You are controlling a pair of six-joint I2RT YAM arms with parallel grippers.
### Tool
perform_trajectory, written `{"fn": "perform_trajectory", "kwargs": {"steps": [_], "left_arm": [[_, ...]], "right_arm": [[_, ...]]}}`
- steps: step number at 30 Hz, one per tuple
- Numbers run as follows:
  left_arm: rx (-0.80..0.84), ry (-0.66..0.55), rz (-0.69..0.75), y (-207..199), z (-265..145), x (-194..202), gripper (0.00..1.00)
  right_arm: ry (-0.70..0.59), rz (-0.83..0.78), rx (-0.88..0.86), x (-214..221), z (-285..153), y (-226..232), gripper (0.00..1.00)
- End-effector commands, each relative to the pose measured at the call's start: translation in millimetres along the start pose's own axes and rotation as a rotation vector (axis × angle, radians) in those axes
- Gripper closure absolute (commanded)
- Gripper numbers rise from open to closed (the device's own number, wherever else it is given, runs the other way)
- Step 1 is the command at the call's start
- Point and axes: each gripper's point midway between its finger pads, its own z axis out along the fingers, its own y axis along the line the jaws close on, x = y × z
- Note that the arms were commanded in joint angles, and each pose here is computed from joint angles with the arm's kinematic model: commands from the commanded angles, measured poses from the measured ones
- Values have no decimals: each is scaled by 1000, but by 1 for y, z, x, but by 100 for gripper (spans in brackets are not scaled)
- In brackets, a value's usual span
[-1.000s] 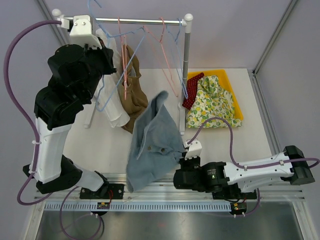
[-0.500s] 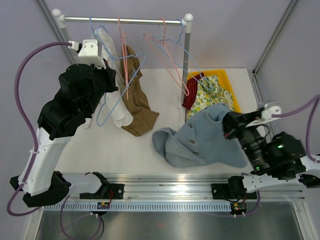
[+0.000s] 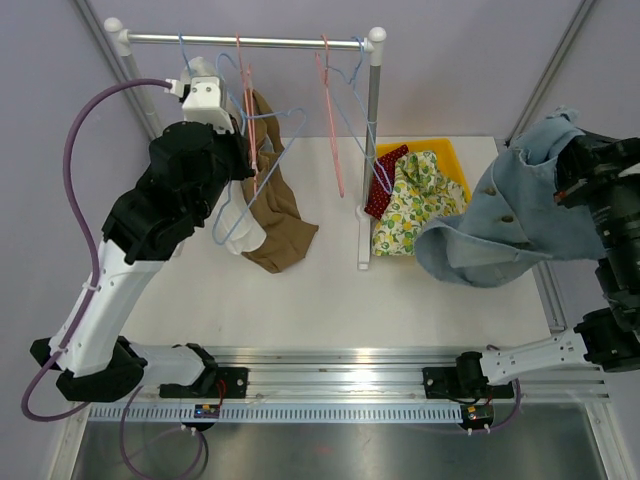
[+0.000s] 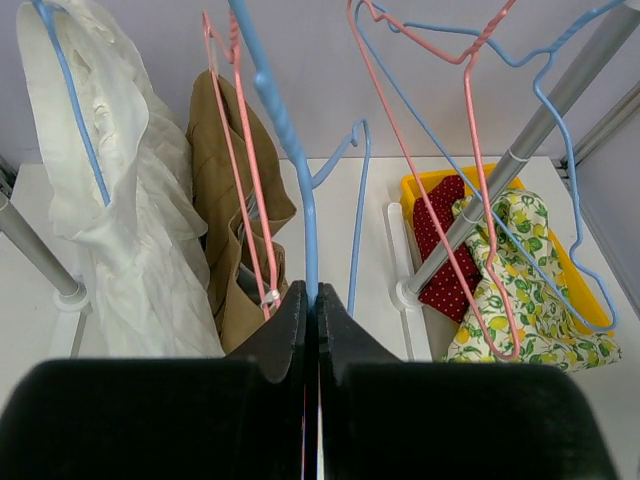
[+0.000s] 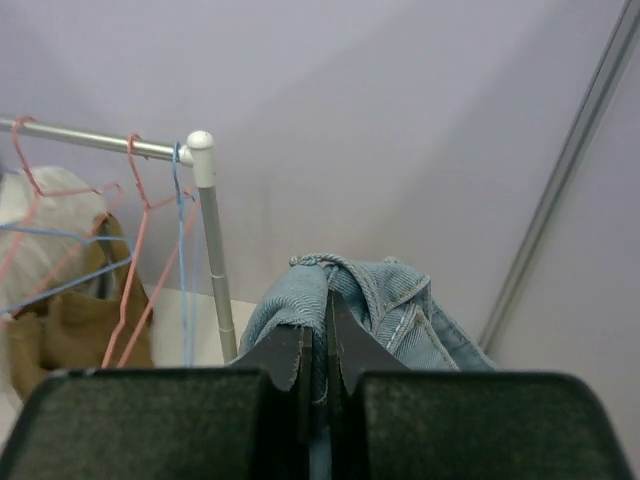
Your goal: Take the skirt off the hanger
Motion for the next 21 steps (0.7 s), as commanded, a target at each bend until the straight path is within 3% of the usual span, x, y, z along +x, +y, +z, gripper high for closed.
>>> {"fn": "perform_trajectory", "kwargs": {"steps": [1,11,13,15,16,17,21], "left_arm": [[17,-39,-35,-10,10,-6,100],[-3,-12,-16,-7,13,14,100],[-5,-11,-12,-5,13,15,100],[-13,-12,-8,-3,11,16,100],[-14,-13,-7,-2,11,16,100],[-14,-12,-5,-1,10,16,100],[-19,-13,6,3,5,16,100]], "right_arm": [[59,-366,2,4,5,35,100],[242,-634,-10,77,2,100,100],[290,-658,93,97,20,83,100],[386,-684,72,138,34,81,100],[427,-653,153,143,43,56,100],[409,-556,118,144,49,54,100],[187,-264,186,85,54,24,100]]}}
